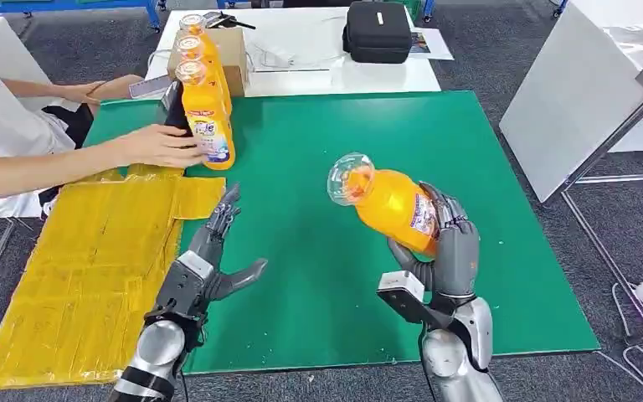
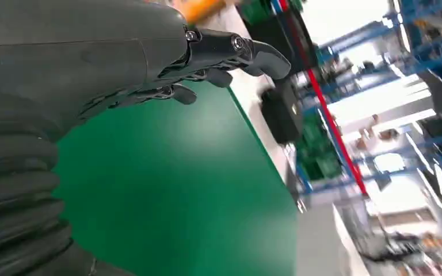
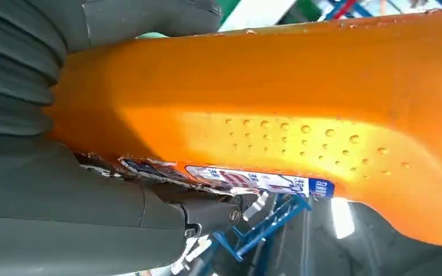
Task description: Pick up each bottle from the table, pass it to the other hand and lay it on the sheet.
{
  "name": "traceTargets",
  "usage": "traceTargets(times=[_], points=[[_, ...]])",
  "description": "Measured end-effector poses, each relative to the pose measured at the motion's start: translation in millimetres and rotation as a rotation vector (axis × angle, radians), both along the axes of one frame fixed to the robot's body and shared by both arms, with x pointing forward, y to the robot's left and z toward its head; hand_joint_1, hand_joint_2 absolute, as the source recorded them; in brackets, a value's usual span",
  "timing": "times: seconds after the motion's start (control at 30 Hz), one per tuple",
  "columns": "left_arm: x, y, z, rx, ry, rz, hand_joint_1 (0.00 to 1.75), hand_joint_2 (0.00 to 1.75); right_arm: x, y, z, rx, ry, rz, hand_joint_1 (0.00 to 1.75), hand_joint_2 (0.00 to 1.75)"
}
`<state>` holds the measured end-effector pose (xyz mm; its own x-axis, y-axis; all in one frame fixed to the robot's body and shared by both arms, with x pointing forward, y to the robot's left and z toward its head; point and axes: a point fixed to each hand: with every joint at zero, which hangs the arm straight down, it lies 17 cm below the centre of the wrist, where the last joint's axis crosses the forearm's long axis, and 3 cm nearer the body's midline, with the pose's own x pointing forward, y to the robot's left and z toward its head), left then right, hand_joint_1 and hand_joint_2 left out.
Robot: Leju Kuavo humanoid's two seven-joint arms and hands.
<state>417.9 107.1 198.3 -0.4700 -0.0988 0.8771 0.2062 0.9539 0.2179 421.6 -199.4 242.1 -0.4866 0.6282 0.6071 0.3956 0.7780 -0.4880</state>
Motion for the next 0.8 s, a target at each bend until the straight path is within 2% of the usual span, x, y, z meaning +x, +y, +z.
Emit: traceTargets(times=[0.13, 0.4, 0.57, 0.8], points=[[-4.5, -7.2, 5.1, -0.036, 0.006, -0.053, 0.0, 1.75, -1.2, 18.0, -1.2, 0.066, 0.027, 0.077, 1.75, 1.75], [-6.8, -12.6, 8.3, -0.038, 0.0, -0.079, 0.0, 1.75, -4.7, 64.2, -10.9, 0.092, 0.073, 0.189, 1.75, 1.75], [-7.4, -23.9, 17.3, -0.022, -0.026, -0.106, 0.0, 1.75, -6.2, 117.0, -31.5, 0.082, 0.143, 0.298, 1.75, 1.75], [-13.1, -38.5, 27.9, -0.034, -0.047, -0.159, 0.0, 1.75, -12.0, 169.5, -43.8, 0.085, 0.19, 0.419, 1.75, 1.75]])
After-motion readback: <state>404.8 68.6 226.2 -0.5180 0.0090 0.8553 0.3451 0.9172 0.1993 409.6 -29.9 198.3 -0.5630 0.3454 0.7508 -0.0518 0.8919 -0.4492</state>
